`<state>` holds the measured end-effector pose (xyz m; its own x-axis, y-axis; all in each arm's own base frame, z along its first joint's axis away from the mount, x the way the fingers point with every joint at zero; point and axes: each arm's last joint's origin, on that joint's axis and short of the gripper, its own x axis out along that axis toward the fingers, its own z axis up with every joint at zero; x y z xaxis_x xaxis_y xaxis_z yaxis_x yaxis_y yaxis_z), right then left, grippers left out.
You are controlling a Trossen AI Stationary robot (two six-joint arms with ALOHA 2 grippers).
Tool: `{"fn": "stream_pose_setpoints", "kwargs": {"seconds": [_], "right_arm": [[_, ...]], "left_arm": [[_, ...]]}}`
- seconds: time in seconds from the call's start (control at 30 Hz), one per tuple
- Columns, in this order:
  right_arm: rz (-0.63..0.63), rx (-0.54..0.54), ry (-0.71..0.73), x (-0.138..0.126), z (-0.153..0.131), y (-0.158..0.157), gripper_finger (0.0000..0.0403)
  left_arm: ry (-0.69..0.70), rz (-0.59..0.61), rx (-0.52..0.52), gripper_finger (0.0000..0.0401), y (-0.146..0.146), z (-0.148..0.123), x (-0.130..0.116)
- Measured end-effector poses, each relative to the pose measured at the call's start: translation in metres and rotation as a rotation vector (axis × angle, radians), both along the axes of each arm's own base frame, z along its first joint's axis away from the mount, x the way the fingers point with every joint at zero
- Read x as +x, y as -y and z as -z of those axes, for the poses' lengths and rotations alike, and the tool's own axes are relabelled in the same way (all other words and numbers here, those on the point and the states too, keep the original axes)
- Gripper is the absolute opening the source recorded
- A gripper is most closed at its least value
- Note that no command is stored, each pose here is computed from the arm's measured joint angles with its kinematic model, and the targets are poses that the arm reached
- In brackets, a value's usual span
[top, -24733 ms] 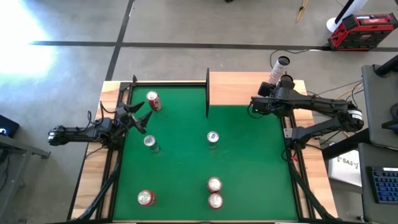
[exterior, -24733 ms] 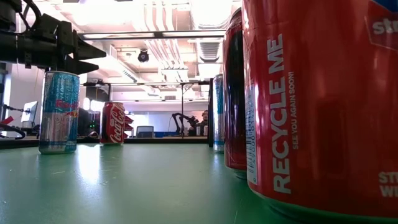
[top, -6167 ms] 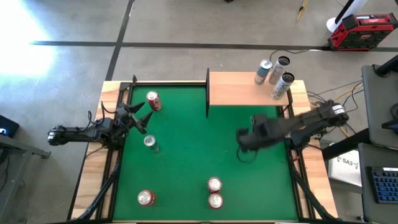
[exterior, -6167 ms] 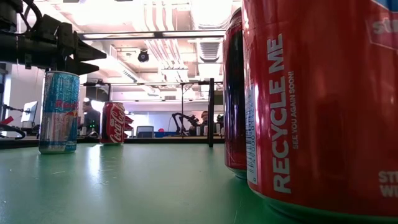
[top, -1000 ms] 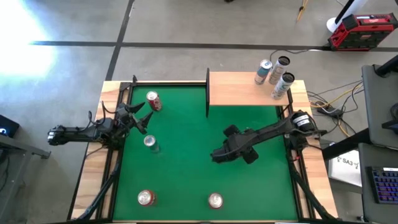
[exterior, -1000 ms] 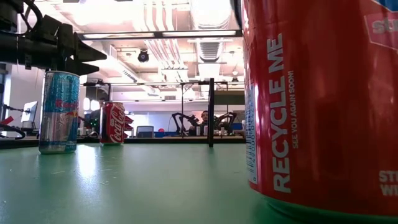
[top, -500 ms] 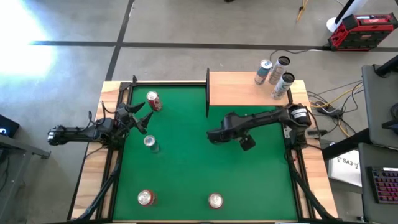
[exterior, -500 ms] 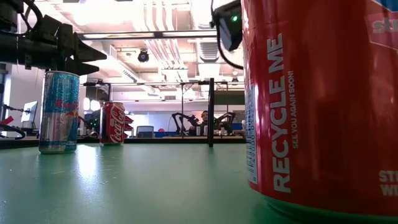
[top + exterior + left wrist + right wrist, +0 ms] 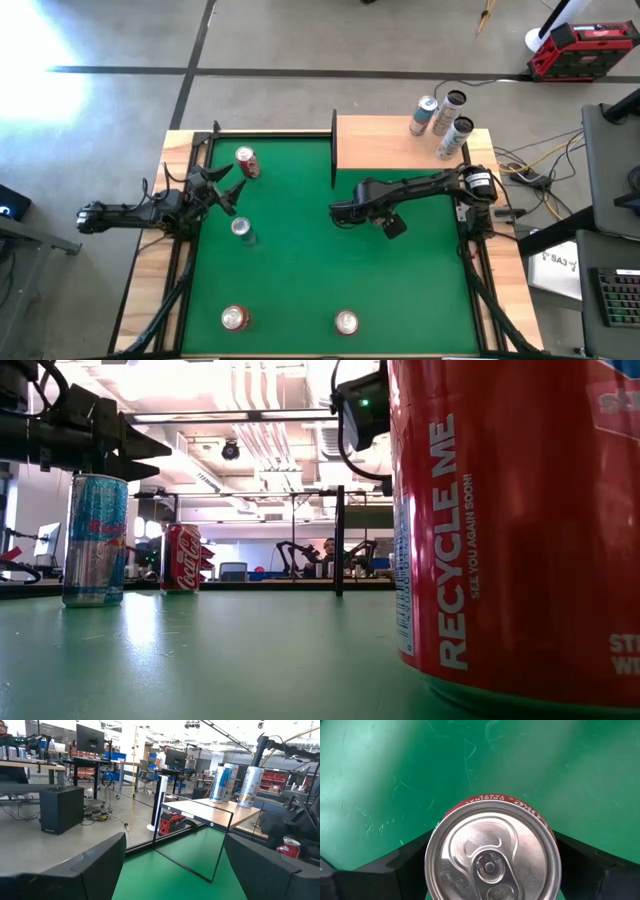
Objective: Place canned beverage on shelf
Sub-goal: Put the bottom red white soda can on the shelf
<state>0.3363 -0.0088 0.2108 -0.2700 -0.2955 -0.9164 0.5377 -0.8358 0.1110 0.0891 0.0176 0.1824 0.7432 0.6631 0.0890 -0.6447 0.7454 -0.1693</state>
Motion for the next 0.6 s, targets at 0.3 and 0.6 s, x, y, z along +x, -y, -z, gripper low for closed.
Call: {"fn": "stream_pose_setpoints", "kwargs": {"seconds": [0.3,0.6], "right_arm": [[-0.068,0.004,-0.019,0.0002,-0.0002,0.0006,0.0368],[-0.18,0.028,-0.05,-0.0042,-0.008,-0.0023,0.0399]], "left_arm": [[0.0,0.0,0.0,0.0324,0.0,0.0,0.0],[0.0,0.0,0.0,0.0324,0.0,0.0,0.0]]}}
